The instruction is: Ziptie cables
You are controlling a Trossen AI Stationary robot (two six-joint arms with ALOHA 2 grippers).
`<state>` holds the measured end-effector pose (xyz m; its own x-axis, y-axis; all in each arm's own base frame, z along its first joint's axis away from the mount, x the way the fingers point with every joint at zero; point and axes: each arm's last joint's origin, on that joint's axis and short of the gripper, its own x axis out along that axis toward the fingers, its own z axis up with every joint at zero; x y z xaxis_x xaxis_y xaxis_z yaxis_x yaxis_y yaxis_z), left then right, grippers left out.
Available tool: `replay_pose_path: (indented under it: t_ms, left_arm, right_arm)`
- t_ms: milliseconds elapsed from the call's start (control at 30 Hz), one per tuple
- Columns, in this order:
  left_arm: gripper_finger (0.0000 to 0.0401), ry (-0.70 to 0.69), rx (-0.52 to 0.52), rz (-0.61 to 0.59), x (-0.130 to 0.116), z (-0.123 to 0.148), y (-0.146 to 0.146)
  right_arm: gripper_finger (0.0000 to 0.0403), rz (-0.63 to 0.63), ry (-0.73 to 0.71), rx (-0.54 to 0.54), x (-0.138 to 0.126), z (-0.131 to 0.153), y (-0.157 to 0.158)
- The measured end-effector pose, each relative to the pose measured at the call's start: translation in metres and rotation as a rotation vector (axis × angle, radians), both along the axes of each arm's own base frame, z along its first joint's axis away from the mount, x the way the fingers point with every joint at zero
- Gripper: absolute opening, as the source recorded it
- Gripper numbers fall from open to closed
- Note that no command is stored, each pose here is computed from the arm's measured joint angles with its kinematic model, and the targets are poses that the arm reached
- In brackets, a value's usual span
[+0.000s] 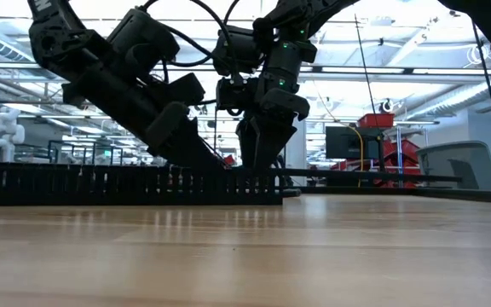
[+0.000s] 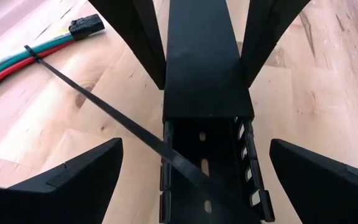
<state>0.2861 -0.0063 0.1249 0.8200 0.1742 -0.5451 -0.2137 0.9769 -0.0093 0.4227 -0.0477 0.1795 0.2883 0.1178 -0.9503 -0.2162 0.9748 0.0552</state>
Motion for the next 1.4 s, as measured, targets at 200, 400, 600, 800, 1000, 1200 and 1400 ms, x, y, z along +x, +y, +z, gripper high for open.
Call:
replay_pose_path:
  t_ms: [200, 400, 600, 800, 1000, 1200, 1400]
  left_arm:
    - [0.0399, 0.001, 0.001, 0.001, 0.0, 0.0, 0.0]
    - [0.0364, 0.003, 0.012, 0.019, -0.0003, -0.0002, 0.0006]
    - [0.0316, -0.001, -0.01, 0.027, -0.0003, -0.0004, -0.0005]
    - [0.0309, -0.004, -0.021, 0.016, 0.0, -0.0003, -0.0007]
    - [0.0309, -0.007, -0.068, -0.004, 0.0021, -0.0059, -0.002]
    - [0.0309, -0.022, -0.074, -0.018, 0.0042, -0.0076, -0.0025]
    - [0.0308, -0.011, -0.06, 0.001, 0.0035, -0.0085, -0.0018]
  right_arm:
    - [0.0244, -0.001, 0.0, 0.0, 0.0, 0.0, 0.0]
    - [0.0244, 0.001, 0.0, 0.0, 0.0, 0.0, 0.0]
    - [0.0244, 0.011, -0.003, -0.004, 0.0001, 0.0, -0.0001]
    - [0.0244, 0.012, -0.003, -0.005, 0.0002, 0.0, -0.0002]
    - [0.0244, 0.015, -0.004, -0.005, 0.0002, -0.0001, -0.0002]
    - [0.0244, 0.015, -0.004, -0.004, 0.0002, -0.0001, -0.0002]
    - [0.0244, 0.016, -0.004, -0.004, 0.0002, -0.0001, 0.0]
